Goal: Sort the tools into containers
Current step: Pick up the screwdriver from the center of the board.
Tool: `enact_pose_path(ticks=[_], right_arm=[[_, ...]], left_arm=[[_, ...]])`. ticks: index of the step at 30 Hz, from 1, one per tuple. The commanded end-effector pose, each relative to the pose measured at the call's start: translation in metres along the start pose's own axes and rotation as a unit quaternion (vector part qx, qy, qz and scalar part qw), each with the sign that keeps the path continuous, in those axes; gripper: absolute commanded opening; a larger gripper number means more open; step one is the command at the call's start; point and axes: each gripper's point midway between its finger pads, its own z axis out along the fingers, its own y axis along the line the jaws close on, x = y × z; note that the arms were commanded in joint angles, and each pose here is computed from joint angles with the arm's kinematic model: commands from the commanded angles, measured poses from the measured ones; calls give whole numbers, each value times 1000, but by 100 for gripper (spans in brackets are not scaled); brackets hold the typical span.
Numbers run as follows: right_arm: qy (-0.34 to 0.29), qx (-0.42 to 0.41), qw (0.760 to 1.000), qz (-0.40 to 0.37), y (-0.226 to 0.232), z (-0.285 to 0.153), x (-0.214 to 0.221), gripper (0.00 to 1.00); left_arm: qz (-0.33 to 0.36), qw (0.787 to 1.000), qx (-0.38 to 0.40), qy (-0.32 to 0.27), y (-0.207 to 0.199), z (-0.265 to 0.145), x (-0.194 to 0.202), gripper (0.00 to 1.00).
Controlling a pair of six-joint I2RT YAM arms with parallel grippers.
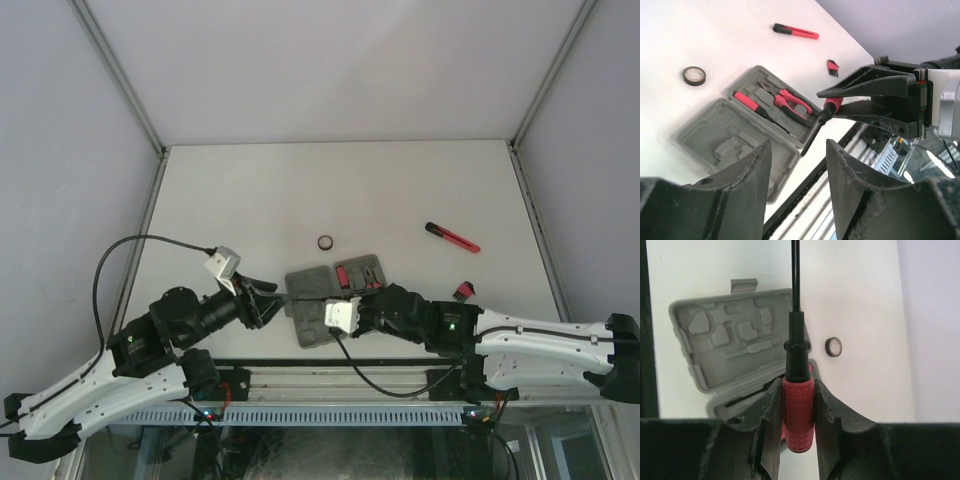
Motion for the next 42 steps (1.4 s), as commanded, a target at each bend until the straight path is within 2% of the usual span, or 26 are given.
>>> enact_pose_path(ticks=[1, 4, 8, 11, 16, 23, 27, 35, 42], right_arm=[[-50, 81, 968, 233, -17, -10, -15, 1], [-54, 80, 940, 328, -10, -10, -17, 1], [-50, 71, 914, 397, -1, -5, -19, 2], [-62, 86, 897, 429, -5, -5, -26, 2], [-123, 98, 879, 451, -16, -11, -57, 0], [-165, 94, 823, 536, -31, -10, -92, 0], [-188, 73, 805, 559, -33, -11, -109, 0], [-214, 29, 809, 546, -24, -5, -130, 1], [-226, 10, 832, 507, -11, -4, -143, 3]], left_arm=[[-28, 997, -48, -61, 17, -4, -21, 52], [-37, 995, -48, -76, 17, -6, -26, 52], [-48, 995, -40, -82, 12, -5, -30, 52], [-53, 994, -34, -86, 10, -4, -32, 52], [-68, 992, -20, -102, 4, -3, -37, 52], [-63, 990, 54, -110, -22, 2, -41, 52], [-64, 990, 63, -112, -25, 3, -41, 52], [-70, 986, 83, -124, -34, 4, -48, 51], [-80, 986, 63, -135, -25, 11, -48, 49]])
